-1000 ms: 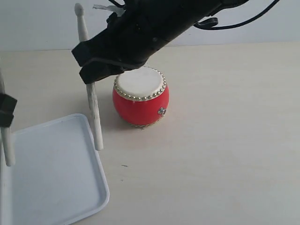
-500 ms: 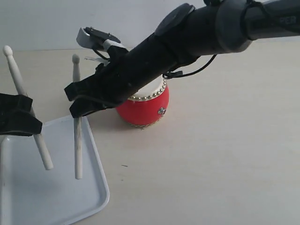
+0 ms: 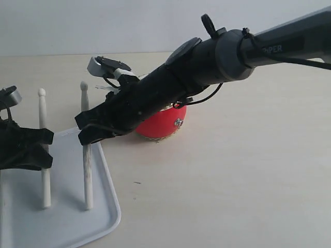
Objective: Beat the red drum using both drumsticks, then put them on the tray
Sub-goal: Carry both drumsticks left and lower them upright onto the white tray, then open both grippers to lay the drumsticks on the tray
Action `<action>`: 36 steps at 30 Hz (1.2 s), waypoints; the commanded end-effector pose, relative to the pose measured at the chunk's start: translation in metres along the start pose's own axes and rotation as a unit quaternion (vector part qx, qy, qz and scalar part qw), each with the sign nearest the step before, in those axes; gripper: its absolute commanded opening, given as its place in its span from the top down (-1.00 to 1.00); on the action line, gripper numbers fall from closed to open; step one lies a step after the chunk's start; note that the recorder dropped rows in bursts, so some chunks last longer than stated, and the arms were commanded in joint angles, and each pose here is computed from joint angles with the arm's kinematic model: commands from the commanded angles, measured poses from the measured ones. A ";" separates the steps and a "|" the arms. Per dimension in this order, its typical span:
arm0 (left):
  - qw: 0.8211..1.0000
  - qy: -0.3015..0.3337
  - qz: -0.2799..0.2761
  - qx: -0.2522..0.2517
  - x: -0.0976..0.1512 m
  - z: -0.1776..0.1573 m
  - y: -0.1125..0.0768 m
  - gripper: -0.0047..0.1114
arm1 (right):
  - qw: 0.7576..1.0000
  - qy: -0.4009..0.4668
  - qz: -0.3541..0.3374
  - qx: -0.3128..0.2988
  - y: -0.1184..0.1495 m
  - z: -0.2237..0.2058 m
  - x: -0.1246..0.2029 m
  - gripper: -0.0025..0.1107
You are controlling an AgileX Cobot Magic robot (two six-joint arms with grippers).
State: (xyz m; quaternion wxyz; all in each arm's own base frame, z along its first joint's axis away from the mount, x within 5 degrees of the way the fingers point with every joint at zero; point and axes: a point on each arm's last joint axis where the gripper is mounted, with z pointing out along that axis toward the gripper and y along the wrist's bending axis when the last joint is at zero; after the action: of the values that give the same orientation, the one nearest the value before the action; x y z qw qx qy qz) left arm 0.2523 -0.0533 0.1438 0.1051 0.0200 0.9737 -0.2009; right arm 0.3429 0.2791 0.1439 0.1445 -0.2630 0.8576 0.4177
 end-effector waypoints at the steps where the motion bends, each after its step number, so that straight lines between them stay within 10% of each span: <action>1: 1.000 0.008 -0.004 -0.014 0.000 0.012 0.009 0.92 | 1.000 0.006 0.000 0.019 -0.015 0.011 0.006 0.96; 27: 0.998 0.056 -0.015 -0.018 0.006 0.036 0.019 0.92 | 0.999 0.020 0.047 0.012 -0.037 0.035 0.022 0.95; 36: 0.998 0.064 -0.009 -0.012 0.008 0.036 0.018 0.92 | 0.999 0.024 0.046 0.008 -0.036 0.035 0.023 0.59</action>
State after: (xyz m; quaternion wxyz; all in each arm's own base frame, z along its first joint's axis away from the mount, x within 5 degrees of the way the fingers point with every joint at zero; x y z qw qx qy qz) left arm 0.2571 -0.0531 0.1119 0.0561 0.0070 0.9779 -0.2012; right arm 0.3468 0.2816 0.0933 0.1057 -0.2064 0.8764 0.4221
